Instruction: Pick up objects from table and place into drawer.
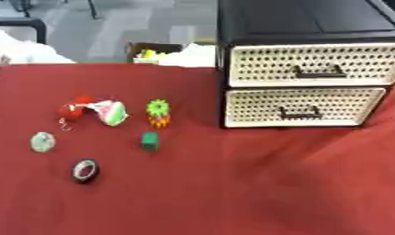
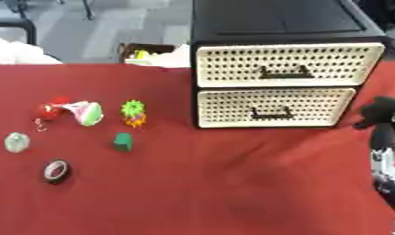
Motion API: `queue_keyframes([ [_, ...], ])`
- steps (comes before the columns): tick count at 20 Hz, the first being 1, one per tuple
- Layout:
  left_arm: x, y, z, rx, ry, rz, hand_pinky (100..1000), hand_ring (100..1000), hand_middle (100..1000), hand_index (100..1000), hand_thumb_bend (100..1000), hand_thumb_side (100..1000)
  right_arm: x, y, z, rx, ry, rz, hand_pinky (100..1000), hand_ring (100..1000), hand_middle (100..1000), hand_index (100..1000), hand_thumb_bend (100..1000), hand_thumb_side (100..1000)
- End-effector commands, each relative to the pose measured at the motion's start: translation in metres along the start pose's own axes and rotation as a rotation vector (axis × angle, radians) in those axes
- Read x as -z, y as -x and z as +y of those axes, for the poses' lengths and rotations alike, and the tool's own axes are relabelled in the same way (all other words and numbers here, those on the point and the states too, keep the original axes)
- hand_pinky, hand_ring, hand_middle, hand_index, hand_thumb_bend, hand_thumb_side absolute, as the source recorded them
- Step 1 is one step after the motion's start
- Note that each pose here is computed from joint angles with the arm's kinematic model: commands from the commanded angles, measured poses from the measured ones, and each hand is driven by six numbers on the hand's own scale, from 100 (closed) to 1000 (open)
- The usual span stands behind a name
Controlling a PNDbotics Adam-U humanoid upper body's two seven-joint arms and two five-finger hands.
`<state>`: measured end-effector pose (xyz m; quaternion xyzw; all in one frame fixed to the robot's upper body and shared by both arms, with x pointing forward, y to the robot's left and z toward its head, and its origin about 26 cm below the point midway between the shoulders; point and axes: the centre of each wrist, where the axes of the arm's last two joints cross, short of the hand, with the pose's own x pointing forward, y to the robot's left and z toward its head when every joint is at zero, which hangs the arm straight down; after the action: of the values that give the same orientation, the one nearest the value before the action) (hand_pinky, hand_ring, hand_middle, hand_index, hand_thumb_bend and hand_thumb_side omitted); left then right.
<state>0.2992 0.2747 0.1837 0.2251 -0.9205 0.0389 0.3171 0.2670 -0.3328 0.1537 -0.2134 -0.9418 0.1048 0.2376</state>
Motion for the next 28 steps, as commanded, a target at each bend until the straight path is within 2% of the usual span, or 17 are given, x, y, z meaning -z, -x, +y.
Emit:
queue_keyframes([
  [1, 0.007, -0.006, 0.003, 0.000, -0.003, -0.037, 449, 503, 594, 711, 100, 852, 0.006, -0.003, -0.005, -0.012, -0.012, -0.030, 677, 516, 609, 780, 100, 603],
  [7, 0.007, -0.006, 0.003, 0.001, -0.001, -0.037, 449, 503, 593, 712, 100, 852, 0.011, -0.003, -0.014, -0.048, -0.039, -0.067, 638, 506, 611, 785, 100, 624],
  [9, 0.007, -0.006, 0.003, 0.002, -0.001, -0.037, 449, 503, 593, 712, 100, 852, 0.015, -0.004, -0.020, -0.079, -0.055, -0.084, 595, 482, 598, 788, 100, 655],
  [14, 0.007, -0.006, 0.004, 0.007, 0.001, -0.036, 449, 503, 593, 712, 100, 852, 0.022, -0.005, -0.035, -0.214, -0.138, -0.108, 520, 438, 558, 806, 100, 689],
  [21, 0.007, -0.006, 0.005, 0.011, 0.006, -0.036, 449, 503, 593, 712, 100, 851, 0.025, -0.007, -0.054, -0.443, -0.282, -0.153, 483, 431, 544, 821, 100, 738],
  [24, 0.007, -0.006, 0.005, 0.012, 0.009, -0.037, 449, 503, 592, 712, 100, 850, 0.024, -0.008, -0.059, -0.503, -0.352, -0.179, 470, 423, 524, 826, 100, 751],
  [28, 0.006, -0.006, 0.005, 0.012, 0.014, -0.036, 449, 503, 592, 711, 100, 850, 0.030, -0.010, -0.065, -0.562, -0.416, -0.205, 412, 368, 442, 827, 100, 769],
])
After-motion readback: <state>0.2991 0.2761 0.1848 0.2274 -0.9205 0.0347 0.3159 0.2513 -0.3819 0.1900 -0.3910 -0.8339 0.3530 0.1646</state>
